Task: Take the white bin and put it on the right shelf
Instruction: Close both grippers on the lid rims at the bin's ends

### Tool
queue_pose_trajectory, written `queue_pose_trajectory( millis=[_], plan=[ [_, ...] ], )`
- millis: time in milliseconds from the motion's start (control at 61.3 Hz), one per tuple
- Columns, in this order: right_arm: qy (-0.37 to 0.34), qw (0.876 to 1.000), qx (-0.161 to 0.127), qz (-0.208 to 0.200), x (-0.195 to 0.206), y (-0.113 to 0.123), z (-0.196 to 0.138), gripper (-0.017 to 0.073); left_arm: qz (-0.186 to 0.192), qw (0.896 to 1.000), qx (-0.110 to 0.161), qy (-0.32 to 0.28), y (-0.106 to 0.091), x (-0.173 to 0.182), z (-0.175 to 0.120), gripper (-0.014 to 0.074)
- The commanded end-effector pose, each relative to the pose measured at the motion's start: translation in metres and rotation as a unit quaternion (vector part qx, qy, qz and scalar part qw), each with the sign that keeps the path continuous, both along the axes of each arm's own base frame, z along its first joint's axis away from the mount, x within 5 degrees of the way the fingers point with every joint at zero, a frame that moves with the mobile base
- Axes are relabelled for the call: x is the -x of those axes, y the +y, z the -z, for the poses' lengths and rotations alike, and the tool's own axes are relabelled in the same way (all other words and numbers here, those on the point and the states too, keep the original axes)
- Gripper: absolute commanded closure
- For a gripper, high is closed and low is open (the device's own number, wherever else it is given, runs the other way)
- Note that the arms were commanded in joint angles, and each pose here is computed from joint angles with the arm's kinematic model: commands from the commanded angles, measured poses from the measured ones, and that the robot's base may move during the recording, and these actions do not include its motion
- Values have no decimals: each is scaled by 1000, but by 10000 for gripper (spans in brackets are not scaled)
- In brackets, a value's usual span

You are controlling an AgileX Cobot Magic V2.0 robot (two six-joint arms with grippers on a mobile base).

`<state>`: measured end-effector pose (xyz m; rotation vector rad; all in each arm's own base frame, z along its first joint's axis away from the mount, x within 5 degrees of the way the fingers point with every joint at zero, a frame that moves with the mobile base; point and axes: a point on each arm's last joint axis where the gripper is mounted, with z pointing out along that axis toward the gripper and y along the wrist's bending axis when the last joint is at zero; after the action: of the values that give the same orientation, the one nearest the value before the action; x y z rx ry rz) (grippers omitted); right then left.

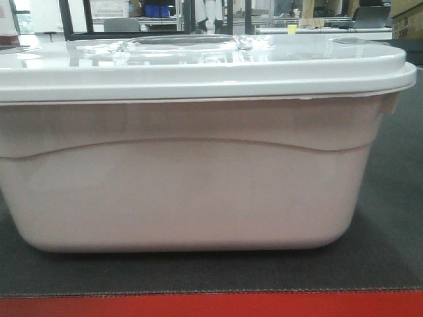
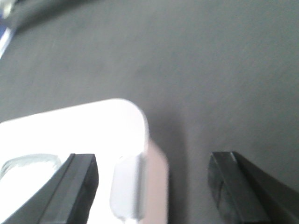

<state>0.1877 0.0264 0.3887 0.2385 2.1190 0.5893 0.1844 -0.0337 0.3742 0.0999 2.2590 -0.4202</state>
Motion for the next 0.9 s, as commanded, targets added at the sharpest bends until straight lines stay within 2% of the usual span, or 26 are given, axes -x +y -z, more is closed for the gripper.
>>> queue_pose_trajectory(
  millis=[0, 98, 212, 277, 375, 424, 457, 539, 669, 881],
  plan=[
    [2, 999, -14, -32, -10, 3, -24, -31, 34, 999, 31, -27, -3, -9, -22, 140],
    [18, 997, -14, -77, -20, 4, -27, -31, 76, 995, 63, -8, 0, -18, -21, 140],
    [26, 990, -50, -133, -31, 0, -21, -31, 116, 984, 137, 6, 8, -36, -13, 140],
    [25, 985, -68, -155, -37, -4, -19, -31, 131, 977, 170, 7, 12, -46, -9, 141],
    [30, 978, -91, -186, -48, -14, -10, -31, 163, 959, 230, 32, 19, -63, 4, 142],
    [37, 973, -102, -206, -54, -19, -4, -31, 185, 944, 269, 44, 22, -71, 10, 142],
    [38, 968, -115, -218, -57, -21, -1, -31, 184, 940, 283, 51, 24, -78, 16, 142],
    [42, 956, -147, -251, -68, -25, 12, -31, 178, 936, 293, 74, 28, -90, 30, 142],
    [58, 949, -171, -257, -83, -29, 37, -31, 169, 931, 306, 107, 32, -104, 50, 142],
    [77, 935, -238, -252, -98, -31, 77, -31, 164, 924, 320, 131, 34, -115, 67, 142]
  ],
)
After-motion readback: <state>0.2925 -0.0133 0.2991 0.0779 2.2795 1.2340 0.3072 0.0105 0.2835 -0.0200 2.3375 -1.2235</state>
